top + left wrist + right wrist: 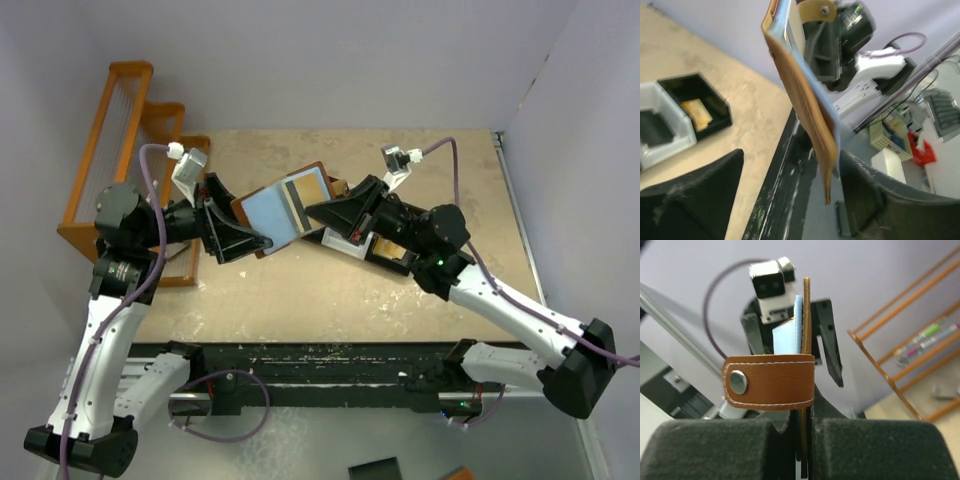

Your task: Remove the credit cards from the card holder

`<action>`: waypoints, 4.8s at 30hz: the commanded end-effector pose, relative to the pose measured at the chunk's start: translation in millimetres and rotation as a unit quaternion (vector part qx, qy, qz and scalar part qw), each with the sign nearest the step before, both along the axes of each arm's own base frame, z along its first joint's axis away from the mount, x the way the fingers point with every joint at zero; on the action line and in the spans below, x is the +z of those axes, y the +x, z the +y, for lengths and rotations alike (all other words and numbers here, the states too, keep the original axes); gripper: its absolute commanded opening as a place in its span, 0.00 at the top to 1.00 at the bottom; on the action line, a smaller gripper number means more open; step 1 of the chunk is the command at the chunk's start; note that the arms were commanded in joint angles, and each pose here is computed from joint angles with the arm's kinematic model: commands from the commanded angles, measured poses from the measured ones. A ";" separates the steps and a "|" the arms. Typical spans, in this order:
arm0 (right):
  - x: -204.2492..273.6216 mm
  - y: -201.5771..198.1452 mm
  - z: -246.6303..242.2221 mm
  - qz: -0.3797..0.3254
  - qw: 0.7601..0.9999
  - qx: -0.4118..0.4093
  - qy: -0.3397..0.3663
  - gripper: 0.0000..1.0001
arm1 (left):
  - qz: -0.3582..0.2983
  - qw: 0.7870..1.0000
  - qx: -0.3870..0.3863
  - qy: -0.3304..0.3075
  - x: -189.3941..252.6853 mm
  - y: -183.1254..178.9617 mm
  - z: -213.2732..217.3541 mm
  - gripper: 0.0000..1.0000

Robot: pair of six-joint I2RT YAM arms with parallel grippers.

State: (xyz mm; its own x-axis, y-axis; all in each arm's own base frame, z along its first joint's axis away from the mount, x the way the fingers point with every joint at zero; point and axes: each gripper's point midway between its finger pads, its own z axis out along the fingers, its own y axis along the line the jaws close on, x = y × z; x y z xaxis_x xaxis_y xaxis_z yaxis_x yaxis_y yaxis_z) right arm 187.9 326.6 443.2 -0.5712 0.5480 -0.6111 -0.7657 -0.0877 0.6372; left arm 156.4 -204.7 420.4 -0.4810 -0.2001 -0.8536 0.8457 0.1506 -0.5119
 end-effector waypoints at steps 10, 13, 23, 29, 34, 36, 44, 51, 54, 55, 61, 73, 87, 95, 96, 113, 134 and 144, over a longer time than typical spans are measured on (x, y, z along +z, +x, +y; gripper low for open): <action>-119.0 -30.7 -22.8 -0.059 0.905 0.063 -0.417 1.00 | -0.188 0.967 -0.033 0.167 -28.0 -27.9 20.1 0.09; -126.1 -34.7 -16.8 -0.071 0.893 0.102 -0.433 1.00 | -0.162 0.970 -0.054 0.170 -48.6 -20.0 17.1 0.17; -131.8 -40.9 14.5 -0.095 0.861 0.169 -0.470 1.00 | -0.085 0.974 -0.091 0.189 -105.1 12.7 11.1 0.24; -138.4 -43.6 36.3 -0.101 0.852 0.195 -0.475 1.00 | -0.047 0.980 -0.126 0.143 -102.9 2.7 4.4 0.25; -129.2 -46.9 48.2 -0.114 0.853 0.208 -0.466 1.00 | -0.023 0.980 -0.148 0.130 -110.6 -4.7 3.8 0.50; -124.5 -47.0 51.5 -0.118 0.854 0.213 -0.459 1.00 | -0.010 0.980 -0.155 0.127 -114.1 -5.2 3.2 0.56; -121.5 -50.9 50.9 -0.104 0.856 0.221 -0.456 0.90 | -0.002 0.979 -0.159 0.124 -106.5 -5.4 2.9 1.00; -95.8 1.8 28.7 -0.048 0.920 0.010 -0.390 0.00 | -0.003 0.988 -0.123 0.095 -66.8 2.8 -1.9 1.00; -63.0 11.8 0.7 -0.028 0.952 -0.075 -0.294 0.01 | -0.034 0.994 -0.073 0.073 -42.0 4.4 -2.1 1.00; -52.0 11.5 -9.9 -0.022 0.962 -0.102 -0.253 0.00 | -0.042 0.995 -0.056 0.065 -35.3 5.9 -1.9 1.00; -36.3 -11.3 -48.0 -0.027 0.987 -0.134 -0.079 0.03 | -0.005 1.000 -0.022 0.019 -14.1 10.8 -3.3 1.00; -19.9 -15.0 -8.4 -0.038 0.998 -0.039 -0.022 0.43 | 0.040 0.999 -0.021 -0.018 -17.5 7.2 -4.3 1.00; -83.1 -35.5 15.8 -0.052 0.968 0.068 -0.235 1.00 | 0.021 0.995 -0.053 0.082 -63.3 1.7 0.2 0.48; -136.2 -35.7 17.1 -0.026 0.905 0.135 -0.403 1.00 | -0.003 0.985 -0.116 0.127 -95.3 -12.4 5.0 0.47; -139.4 -33.6 18.1 -0.034 0.898 0.139 -0.416 1.00 | 0.001 0.985 -0.118 0.129 -99.0 -12.6 5.3 0.48; -120.4 -29.3 30.9 -0.020 0.891 0.167 -0.422 1.00 | 0.026 0.982 -0.135 0.131 -122.2 -12.9 5.2 0.59; -43.9 44.7 -37.3 0.000 0.929 -0.087 -0.360 0.51 | 0.052 0.990 -0.076 0.106 -82.4 12.5 -0.9 1.00; 3.1 0.4 -45.0 -0.031 0.968 -0.038 -0.246 0.42 | 0.103 0.989 -0.018 0.109 -90.0 43.8 -2.8 1.00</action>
